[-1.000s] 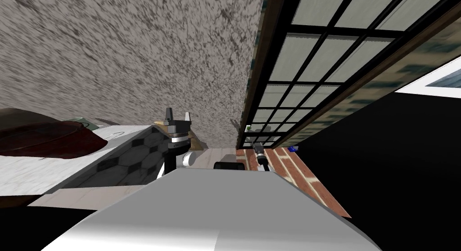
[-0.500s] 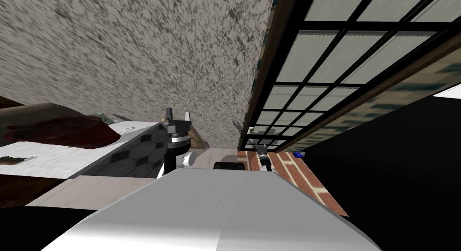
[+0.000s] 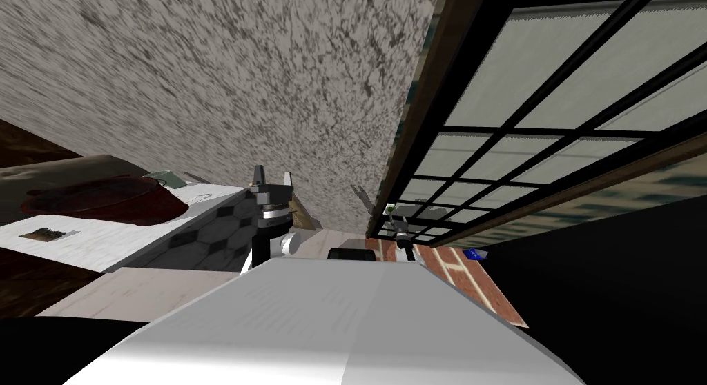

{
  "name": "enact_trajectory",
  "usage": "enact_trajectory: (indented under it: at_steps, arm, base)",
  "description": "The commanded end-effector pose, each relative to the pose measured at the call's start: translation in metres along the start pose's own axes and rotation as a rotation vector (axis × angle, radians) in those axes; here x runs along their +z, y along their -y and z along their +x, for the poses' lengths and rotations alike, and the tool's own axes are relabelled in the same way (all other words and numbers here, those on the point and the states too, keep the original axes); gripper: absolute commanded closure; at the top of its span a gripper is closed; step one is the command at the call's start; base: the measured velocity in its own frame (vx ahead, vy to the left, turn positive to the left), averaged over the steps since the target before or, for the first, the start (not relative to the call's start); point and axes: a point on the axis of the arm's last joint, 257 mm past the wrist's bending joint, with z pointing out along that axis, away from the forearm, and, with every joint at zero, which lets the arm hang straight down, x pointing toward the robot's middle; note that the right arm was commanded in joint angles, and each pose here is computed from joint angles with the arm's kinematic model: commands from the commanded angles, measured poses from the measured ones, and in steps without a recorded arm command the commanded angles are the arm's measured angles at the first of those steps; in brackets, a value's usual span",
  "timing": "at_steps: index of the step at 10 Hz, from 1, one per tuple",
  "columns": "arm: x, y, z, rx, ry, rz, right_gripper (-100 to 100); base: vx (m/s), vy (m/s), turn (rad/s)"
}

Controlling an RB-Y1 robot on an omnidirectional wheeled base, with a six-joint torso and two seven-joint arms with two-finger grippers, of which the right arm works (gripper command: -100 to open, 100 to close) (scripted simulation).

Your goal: Pull the door open

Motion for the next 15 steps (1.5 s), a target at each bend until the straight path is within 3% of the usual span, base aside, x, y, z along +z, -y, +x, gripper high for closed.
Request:
enact_trajectory:
  at_steps: [1,4,5,10,11,15]
  arm:
    - [0.008,-0.015,-0.007,0.011,0.02,-0.016,-100]
    - [0.0083,-0.016,-0.007,0.009,0.023,-0.016,-100]
    - [0.0083,-0.016,-0.007,0.009,0.023,-0.016,100]
    - [0.0083,-0.016,-0.007,0.009,0.023,-0.016,100]
    - [0.0011,-0.01,0.001,0.044,0.004,-0.006,100]
    - [-0.0105,0.011,0.009,0.131,-0.015,0.03,100]
  base:
    - [0.214,-0.029,0.113]
    - [0.074,0.014,0.002]
    - [0.003,0.002,0.021]
    - [-0.003,0.004,0.006]
    - [-0.075,0.007,0.032]
    - [-0.13,0.004,0.017]
